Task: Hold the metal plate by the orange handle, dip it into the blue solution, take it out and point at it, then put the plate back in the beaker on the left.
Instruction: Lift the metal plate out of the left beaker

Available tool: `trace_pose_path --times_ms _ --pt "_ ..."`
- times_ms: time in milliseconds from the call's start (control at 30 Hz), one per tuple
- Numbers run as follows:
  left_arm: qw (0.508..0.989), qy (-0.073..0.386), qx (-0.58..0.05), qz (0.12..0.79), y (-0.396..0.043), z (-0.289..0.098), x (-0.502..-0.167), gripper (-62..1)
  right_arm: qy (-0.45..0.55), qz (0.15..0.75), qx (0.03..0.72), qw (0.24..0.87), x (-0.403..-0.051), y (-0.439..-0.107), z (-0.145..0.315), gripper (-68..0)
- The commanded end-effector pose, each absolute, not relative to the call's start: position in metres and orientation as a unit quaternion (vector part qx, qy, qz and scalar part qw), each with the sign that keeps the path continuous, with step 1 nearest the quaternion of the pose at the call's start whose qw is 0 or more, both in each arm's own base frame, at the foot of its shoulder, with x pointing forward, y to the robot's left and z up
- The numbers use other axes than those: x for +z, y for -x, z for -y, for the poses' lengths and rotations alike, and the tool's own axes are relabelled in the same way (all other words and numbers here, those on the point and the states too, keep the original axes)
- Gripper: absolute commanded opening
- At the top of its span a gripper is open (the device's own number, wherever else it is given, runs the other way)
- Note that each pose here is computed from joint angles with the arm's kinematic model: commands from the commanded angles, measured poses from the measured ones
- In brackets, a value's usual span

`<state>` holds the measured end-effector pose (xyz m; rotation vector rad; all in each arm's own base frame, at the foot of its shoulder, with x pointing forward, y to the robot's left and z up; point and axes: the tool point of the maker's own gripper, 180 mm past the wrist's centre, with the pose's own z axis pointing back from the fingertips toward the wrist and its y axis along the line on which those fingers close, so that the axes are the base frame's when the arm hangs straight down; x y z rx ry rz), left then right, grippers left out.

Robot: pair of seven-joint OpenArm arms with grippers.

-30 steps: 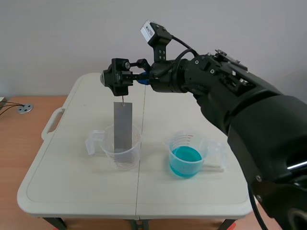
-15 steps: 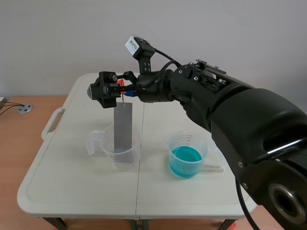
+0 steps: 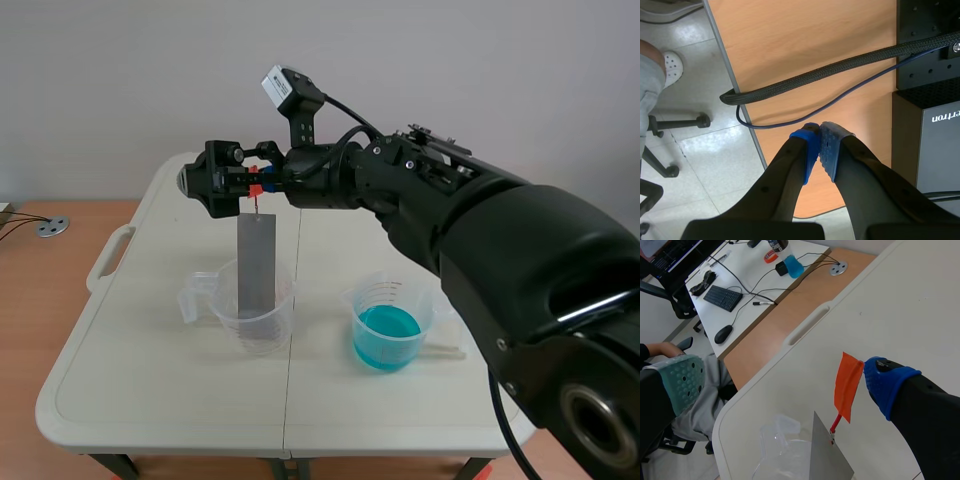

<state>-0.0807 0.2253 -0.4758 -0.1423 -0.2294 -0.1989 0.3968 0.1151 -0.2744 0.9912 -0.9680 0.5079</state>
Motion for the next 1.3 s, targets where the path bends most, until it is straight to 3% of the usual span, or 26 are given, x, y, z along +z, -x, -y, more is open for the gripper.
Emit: trace_pose_path --times_ms 0,267,633,967,1100,1267 --pt "0.985 0.073 -0.100 0.119 0.078 -0.224 -0.474 -57.8 -0.459 0.468 0.234 0.719 -0.249 -0.407 -0.117 -5.4" --pt "0.985 0.073 -0.100 0.121 0.077 -0.224 -0.474 -57.7 -0.459 0.476 0.227 0.715 -0.247 -0.409 -0.113 -29.2" --pt "0.985 0.073 -0.100 0.122 0.076 -0.224 -0.474 -57.7 -0.455 0.494 0.214 0.709 -0.244 -0.416 -0.102 -52.5" --pt "0.985 0.073 -0.098 0.122 0.076 -0.224 -0.474 -57.7 -0.458 0.478 0.210 0.719 -0.259 -0.407 -0.103 -54.1" --pt "0.985 0.073 -0.098 0.122 0.076 -0.224 -0.474 -57.8 -0.458 0.479 0.210 0.719 -0.258 -0.407 -0.103 -65.1" --pt "0.985 0.073 -0.098 0.122 0.076 -0.224 -0.474 -57.7 -0.459 0.480 0.208 0.718 -0.257 -0.407 -0.103 -66.4"
